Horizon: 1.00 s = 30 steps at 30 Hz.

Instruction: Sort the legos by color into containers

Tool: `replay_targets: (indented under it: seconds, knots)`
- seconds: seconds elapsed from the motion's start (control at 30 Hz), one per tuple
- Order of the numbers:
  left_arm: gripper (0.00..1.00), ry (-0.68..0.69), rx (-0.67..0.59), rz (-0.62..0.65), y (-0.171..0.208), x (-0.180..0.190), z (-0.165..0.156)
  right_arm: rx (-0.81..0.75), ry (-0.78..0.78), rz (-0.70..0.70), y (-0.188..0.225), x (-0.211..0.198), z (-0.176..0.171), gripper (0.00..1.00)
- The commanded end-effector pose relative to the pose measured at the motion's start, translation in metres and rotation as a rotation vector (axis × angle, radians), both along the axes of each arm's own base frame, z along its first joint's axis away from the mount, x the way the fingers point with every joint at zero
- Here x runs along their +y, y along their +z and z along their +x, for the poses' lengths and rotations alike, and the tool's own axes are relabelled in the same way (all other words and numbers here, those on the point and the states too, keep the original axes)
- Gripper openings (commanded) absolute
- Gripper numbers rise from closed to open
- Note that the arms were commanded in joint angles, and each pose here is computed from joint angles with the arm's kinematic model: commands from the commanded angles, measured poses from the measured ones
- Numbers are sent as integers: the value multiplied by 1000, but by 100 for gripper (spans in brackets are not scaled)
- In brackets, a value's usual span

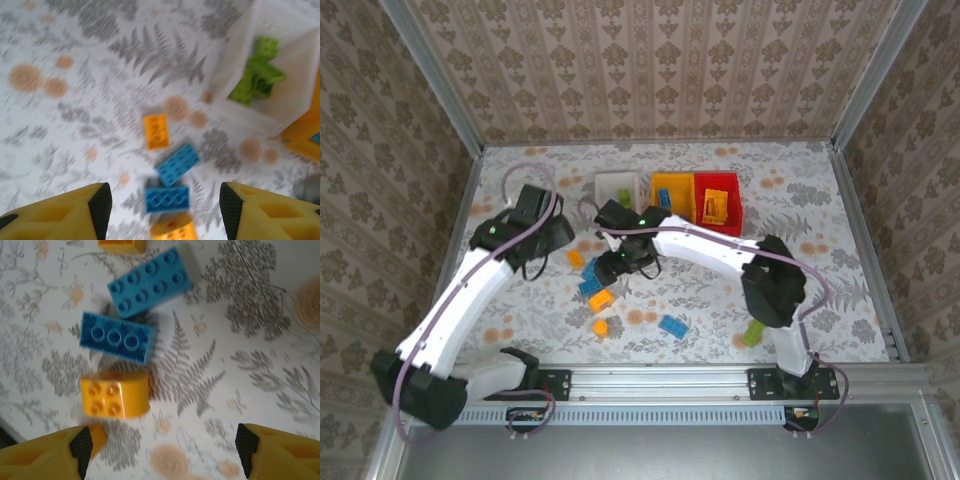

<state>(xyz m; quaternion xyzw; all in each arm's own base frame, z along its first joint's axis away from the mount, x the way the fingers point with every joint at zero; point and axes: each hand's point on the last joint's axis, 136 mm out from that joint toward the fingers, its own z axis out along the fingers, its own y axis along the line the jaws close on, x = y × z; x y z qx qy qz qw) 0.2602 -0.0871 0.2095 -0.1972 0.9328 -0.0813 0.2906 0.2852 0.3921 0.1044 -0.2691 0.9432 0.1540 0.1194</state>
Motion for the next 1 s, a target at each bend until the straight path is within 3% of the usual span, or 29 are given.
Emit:
replay_targets:
  seconds: [0.0, 0.23, 0.6, 0.97]
  knots:
    - [63, 56, 22, -21, -9, 19, -36, -68, -38, -1, -3, 22, 22, 79]
    - [65, 34, 69, -64, -24, 35, -82, -166, -36, -4, -26, 61, 56, 78]
    - [65, -75, 133, -50, -19, 42, -121, -228, -53, -21, -56, 98, 82, 76]
    - [65, -123, 119, -12, -8, 46, -124, -232, -75, -47, -86, 108, 80, 55]
